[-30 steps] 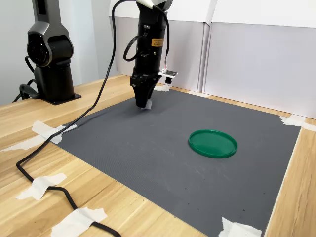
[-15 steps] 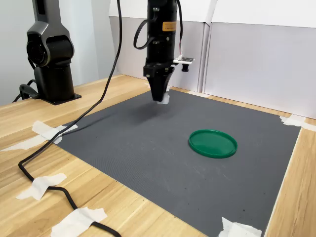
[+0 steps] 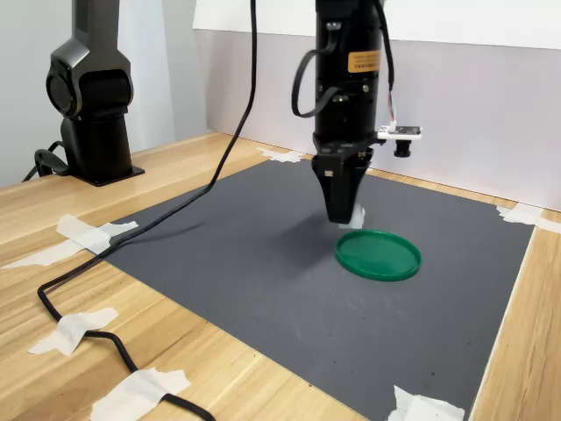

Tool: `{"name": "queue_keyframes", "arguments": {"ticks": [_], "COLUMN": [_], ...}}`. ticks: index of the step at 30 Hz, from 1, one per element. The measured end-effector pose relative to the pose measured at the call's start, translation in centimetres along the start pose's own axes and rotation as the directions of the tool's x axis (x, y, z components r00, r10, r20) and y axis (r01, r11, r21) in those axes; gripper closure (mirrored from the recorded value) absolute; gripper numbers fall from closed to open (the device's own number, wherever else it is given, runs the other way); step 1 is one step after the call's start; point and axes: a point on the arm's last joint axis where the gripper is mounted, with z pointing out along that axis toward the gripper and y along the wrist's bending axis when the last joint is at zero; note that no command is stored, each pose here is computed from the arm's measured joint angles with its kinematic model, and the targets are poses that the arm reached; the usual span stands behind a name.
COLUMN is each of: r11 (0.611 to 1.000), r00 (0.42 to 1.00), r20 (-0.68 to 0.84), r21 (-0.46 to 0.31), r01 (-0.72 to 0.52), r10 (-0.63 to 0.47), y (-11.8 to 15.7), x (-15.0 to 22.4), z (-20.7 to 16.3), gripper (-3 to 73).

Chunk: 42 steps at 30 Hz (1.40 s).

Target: Grasp a white terminal and put it on the green lid.

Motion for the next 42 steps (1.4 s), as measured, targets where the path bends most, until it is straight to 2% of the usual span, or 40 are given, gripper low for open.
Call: {"name": "queue_keyframes", "arguments": {"ticks": [9,13,16,24,26,28,31,34,37,38,41,42], "r11": [1.0,1.0,1.0,1.0,1.0,0.997,0.992,0.981,0.96,0.954,0.941,0.939], "r00": [1.0,1.0,1.0,0.999,0.995,0.982,0.951,0.895,0.797,0.766,0.687,0.686], "r20": [-0.007,-0.006,-0.005,0.045,0.098,0.176,0.297,0.439,0.601,0.64,0.727,0.727], "r21": [-0.008,-0.01,-0.011,-0.001,0.01,0.023,0.06,0.124,0.181,0.193,0.247,0.26], "r01": [0.019,0.02,0.018,0.001,-0.03,-0.067,-0.111,-0.149,-0.213,-0.228,-0.232,-0.225], "r10": [-0.019,-0.02,-0.019,-0.001,0.028,0.062,0.088,0.08,0.063,0.054,-0.021,-0.037], "y": [-0.3,-0.3,-0.3,-0.4,-0.7,-1.2,-2.5,-3.7,-4.2,-4.1,-2.8,-2.3], "x": [-1.5,-1.6,-1.6,-1.9,-2.0,-1.8,-0.1,2.7,5.8,6.7,10.0,11.2], "z": [1.8,1.8,2.0,1.2,-0.2,-2.3,-5.2,-8.3,-11.0,-11.7,-13.4,-13.4], "gripper": [61.5,57.8,50.5,23.1,19.2,18.5,24.4,38.9,57.8,62.0,69.2,69.9]}}
